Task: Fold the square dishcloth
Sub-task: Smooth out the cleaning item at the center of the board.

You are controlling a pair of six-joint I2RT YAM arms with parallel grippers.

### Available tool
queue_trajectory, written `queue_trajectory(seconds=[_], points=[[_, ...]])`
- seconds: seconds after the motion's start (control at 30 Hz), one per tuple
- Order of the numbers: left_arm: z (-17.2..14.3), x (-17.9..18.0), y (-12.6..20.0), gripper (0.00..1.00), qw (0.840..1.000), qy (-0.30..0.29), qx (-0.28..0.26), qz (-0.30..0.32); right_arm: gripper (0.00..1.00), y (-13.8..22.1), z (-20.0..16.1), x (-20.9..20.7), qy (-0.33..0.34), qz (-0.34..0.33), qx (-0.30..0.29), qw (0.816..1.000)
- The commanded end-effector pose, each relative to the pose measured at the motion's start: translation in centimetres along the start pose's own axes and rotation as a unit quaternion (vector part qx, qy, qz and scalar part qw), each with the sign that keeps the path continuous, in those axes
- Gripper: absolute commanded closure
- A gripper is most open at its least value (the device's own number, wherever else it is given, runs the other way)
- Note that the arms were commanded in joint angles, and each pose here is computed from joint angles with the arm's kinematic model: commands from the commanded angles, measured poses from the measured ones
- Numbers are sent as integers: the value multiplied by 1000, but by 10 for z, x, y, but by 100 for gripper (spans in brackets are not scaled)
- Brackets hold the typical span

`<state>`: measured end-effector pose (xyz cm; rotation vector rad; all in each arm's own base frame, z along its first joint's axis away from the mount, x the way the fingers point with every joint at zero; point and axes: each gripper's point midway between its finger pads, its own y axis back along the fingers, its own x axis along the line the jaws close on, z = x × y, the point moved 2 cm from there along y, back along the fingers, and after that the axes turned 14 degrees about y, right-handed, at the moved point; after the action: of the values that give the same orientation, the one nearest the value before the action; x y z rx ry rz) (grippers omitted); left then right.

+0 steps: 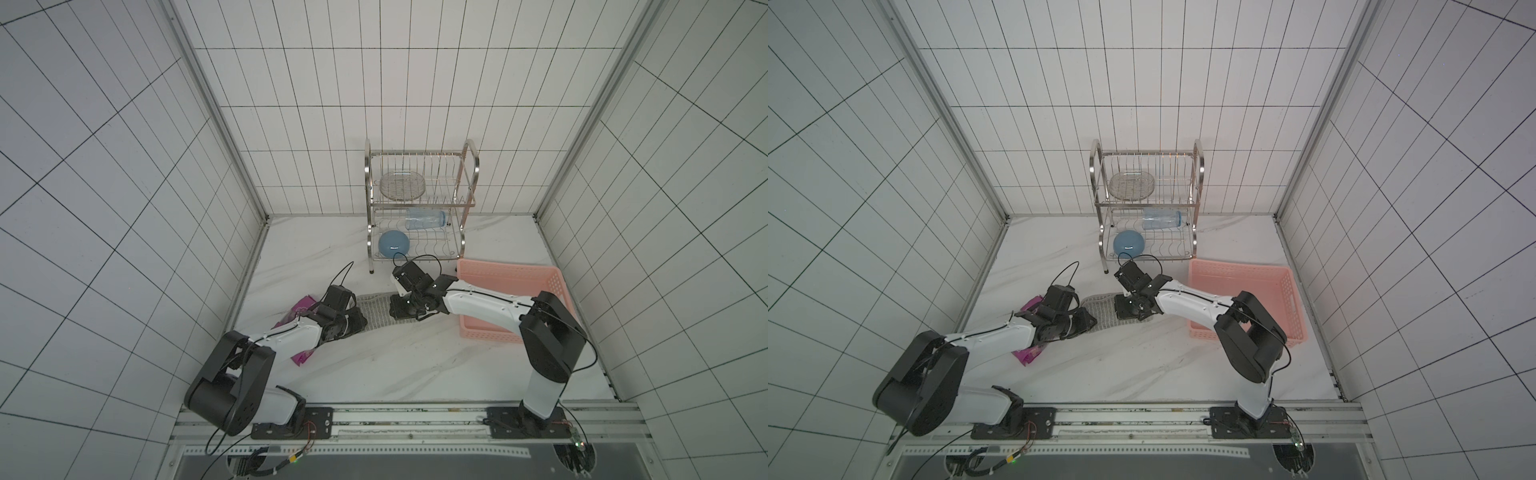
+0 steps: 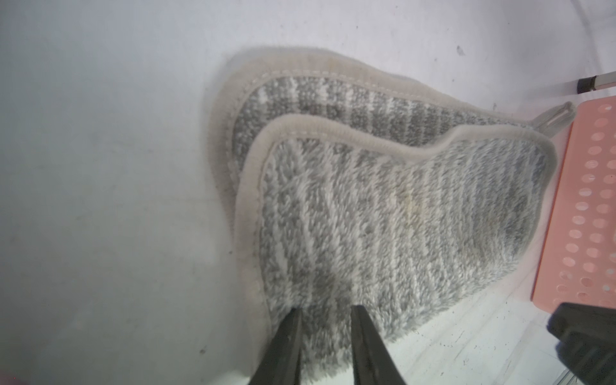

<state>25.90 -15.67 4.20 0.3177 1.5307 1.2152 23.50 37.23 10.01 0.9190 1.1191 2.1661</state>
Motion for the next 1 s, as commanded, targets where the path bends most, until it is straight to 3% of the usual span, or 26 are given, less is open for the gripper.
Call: queue_trajectory(seconds=[0.0, 0.27, 0.97], points=[[-2, 8, 1, 72, 1000, -3, 2, 15, 83, -15, -2, 6, -3, 16, 21, 1000], [-2, 11, 1, 72, 1000, -3, 1, 23, 83, -33, -5, 19, -4, 35, 39, 999], [1, 10, 0, 72, 1000, -2, -2, 27, 84, -61, -33, -16, -39, -8, 82, 996]])
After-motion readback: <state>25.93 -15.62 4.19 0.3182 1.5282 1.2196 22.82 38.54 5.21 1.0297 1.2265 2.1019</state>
